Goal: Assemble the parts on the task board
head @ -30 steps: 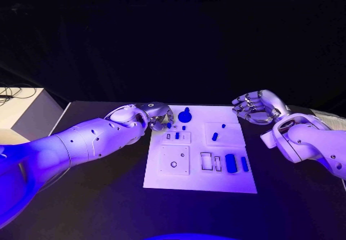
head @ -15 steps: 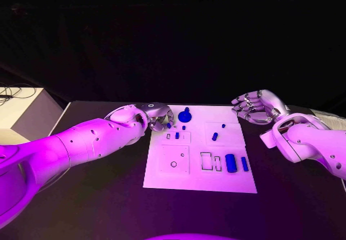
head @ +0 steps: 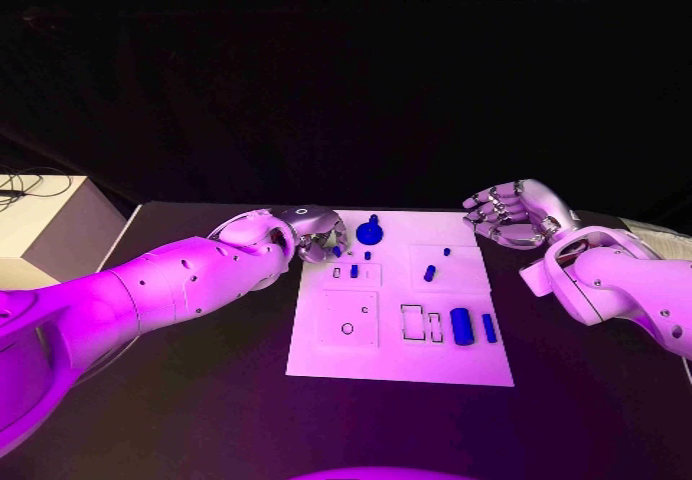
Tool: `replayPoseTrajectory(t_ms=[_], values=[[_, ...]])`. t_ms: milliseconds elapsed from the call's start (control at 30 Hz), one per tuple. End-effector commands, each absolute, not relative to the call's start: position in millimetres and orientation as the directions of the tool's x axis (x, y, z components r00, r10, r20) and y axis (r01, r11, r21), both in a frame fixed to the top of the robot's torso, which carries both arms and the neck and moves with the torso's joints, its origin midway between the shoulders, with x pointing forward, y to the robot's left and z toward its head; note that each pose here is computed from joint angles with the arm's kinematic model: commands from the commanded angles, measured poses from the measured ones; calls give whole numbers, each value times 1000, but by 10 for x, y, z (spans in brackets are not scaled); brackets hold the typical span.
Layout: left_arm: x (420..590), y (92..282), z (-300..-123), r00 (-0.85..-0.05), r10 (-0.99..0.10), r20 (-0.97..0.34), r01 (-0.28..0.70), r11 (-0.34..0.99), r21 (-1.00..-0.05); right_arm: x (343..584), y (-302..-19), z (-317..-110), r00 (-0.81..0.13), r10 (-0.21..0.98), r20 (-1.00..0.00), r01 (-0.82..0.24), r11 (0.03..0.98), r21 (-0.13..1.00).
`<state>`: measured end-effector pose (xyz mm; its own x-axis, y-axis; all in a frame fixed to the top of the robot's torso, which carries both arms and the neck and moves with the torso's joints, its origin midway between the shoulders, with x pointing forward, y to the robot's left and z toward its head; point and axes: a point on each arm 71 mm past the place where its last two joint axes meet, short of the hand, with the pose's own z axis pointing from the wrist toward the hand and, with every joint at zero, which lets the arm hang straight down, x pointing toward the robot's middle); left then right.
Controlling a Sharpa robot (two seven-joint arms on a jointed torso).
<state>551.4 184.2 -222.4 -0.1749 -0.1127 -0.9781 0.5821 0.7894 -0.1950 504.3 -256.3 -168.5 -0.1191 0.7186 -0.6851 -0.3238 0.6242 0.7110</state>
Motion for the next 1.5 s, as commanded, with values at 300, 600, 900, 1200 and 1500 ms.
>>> replayPoseTrajectory(t_ms=[300,600,900,1200,1500], values=[[5512,1831,-2216,-172,-119,-978,591,781,-200,5038,-2544,-1682,-131,715,-687,-337,619,709],[5515,1836,-2217,-169,-120,-978,591,782,-198,5037,-2544,-1681,-131,715,-687,-337,619,709],[5513,1824,-2210,-161,-127,-979,597,777,-199,5036,-2544,-1681,-131,715,-687,-337,619,709],[5510,1809,-2204,-157,-135,-978,603,771,-203,5037,-2539,-1682,-133,715,-686,-338,618,710],[5510,1809,-2206,-159,-135,-978,603,771,-204,5036,-2538,-1681,-133,715,-686,-338,618,710]])
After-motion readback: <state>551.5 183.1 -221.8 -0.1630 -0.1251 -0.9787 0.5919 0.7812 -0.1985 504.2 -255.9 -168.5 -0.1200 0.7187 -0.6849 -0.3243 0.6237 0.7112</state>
